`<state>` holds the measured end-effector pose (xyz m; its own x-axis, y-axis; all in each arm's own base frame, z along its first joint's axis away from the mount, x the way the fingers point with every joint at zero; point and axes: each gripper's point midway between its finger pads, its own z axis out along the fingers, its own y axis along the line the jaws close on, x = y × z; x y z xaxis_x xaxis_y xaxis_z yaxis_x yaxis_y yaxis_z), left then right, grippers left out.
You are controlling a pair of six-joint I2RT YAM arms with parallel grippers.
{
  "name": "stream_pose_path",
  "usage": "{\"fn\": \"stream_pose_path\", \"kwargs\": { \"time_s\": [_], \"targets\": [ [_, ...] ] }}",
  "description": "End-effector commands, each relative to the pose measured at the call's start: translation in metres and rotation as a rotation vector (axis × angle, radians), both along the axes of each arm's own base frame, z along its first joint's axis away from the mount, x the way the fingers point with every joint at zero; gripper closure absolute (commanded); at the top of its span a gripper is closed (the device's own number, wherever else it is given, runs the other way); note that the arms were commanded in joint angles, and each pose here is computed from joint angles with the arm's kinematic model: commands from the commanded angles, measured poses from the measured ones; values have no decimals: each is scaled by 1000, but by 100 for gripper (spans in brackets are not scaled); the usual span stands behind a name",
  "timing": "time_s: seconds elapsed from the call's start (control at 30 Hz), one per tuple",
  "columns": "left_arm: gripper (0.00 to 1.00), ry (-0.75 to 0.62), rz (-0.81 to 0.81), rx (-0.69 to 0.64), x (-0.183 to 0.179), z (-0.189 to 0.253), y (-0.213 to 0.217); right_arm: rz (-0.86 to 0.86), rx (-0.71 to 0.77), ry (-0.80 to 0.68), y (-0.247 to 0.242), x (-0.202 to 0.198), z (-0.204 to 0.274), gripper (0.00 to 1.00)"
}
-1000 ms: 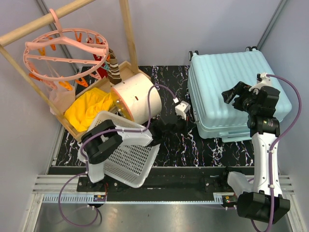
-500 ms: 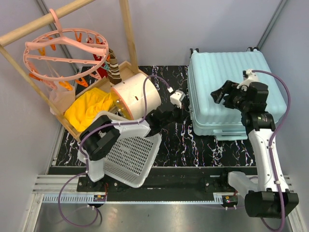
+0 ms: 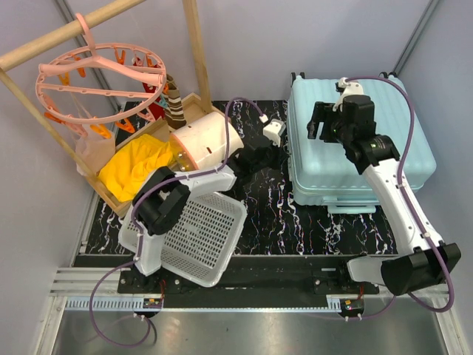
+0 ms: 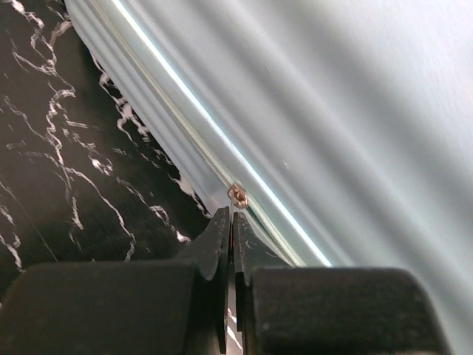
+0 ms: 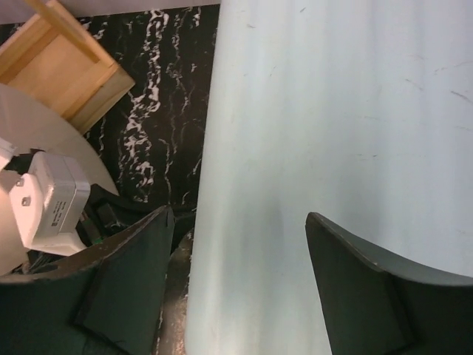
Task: Open, take out, and arrange the luggage
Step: Unzip the luggage at the center of the board.
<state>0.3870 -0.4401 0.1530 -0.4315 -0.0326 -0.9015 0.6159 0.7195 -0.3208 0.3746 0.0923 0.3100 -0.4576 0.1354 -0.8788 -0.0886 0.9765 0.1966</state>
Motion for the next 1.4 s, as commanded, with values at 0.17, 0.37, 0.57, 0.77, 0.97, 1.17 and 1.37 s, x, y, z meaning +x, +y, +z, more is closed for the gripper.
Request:
{"fn": "stream_pose_path", "kwargs": {
  "time_s": [0.17, 0.37, 0.57, 0.77, 0.97, 1.17, 1.37],
  "targets": [
    [100, -172, 183, -40, 99, 58, 33, -9, -68, 28, 7, 16, -3, 15],
    [100, -151, 265, -104, 153, 62, 51, -18, -78, 18, 5, 20, -3, 15],
    [100, -182, 306, -189, 204, 61, 57, -59, -114, 1, -5, 20, -8, 15],
    [100, -256, 307, -283, 231, 67, 55, -121, -167, -32, -19, 27, -18, 14],
    [100, -260, 344, -349, 258, 67, 75, -142, -218, -85, -23, 47, -26, 12],
    [100, -291, 362, -339, 268, 68, 84, -118, -179, -101, -7, 78, -16, 11],
    [49, -226, 369, -318, 251, 56, 100, -127, -138, -56, 0, 87, -4, 11]
  ]
}}
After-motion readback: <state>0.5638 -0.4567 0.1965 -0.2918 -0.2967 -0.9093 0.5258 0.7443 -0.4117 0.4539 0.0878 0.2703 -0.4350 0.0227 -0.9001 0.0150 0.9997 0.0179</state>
